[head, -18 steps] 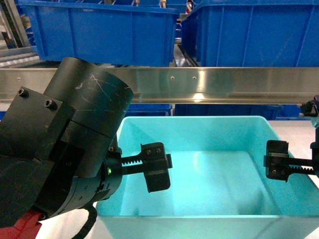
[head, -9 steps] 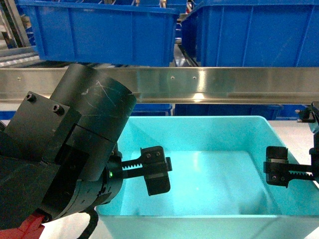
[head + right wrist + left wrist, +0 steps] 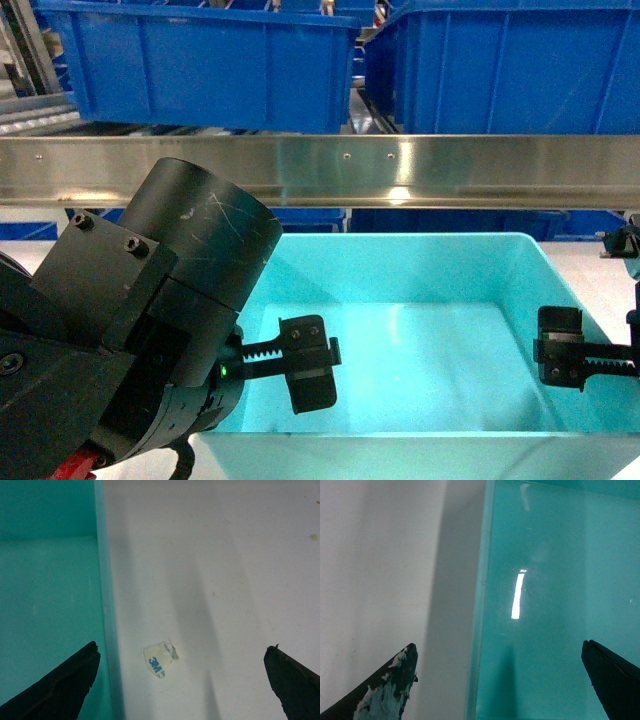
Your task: Organize blue bins on left shelf correctly
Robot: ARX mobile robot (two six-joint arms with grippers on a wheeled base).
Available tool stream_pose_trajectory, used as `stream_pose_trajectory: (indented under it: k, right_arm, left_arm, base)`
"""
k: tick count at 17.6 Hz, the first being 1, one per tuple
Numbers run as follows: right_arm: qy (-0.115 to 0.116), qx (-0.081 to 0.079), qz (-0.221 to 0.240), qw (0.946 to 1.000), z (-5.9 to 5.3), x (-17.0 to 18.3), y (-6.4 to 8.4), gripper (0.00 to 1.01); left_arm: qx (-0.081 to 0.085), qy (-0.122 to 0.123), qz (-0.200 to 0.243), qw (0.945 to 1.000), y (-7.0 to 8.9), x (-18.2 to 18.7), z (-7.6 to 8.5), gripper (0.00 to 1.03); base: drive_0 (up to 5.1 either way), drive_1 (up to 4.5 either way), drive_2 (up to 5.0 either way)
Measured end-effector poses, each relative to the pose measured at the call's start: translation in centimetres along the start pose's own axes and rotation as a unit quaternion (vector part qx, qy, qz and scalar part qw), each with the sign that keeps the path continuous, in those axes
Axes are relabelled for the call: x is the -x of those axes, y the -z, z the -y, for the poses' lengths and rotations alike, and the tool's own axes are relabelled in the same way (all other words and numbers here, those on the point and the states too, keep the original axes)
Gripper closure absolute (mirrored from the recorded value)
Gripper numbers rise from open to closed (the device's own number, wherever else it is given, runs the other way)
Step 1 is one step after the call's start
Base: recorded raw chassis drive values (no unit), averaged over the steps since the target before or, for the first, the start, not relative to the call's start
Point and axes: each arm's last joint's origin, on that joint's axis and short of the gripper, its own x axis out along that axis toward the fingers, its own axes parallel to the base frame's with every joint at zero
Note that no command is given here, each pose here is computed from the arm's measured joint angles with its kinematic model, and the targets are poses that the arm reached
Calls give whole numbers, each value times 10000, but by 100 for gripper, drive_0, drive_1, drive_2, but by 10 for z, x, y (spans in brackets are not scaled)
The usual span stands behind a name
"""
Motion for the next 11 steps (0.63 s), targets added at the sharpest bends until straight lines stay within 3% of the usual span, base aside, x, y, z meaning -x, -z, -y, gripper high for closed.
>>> stream_pose_trajectory:
  k: [1, 5, 8, 11]
  right_arm:
    - [11, 96, -20, 10000, 0, 0, 1, 3]
    - [22, 174, -18, 9998, 0, 0, 1, 4]
    - [-3, 182, -21, 9998, 0, 1, 2, 32]
    - [-3, 182, -21, 9998, 0, 1, 2, 72]
  left_arm:
    - [3, 5, 8, 10000, 0, 0, 0, 5]
    - [0, 6, 8, 10000, 0, 0, 0, 5]
    - [0, 7, 10, 10000, 0, 0, 1, 29]
    - [-1, 10, 8, 10000, 0, 0, 1, 69]
  base:
    - [0, 0, 0]
    - [0, 0, 0]
    - [0, 0, 0]
    - [0, 0, 0]
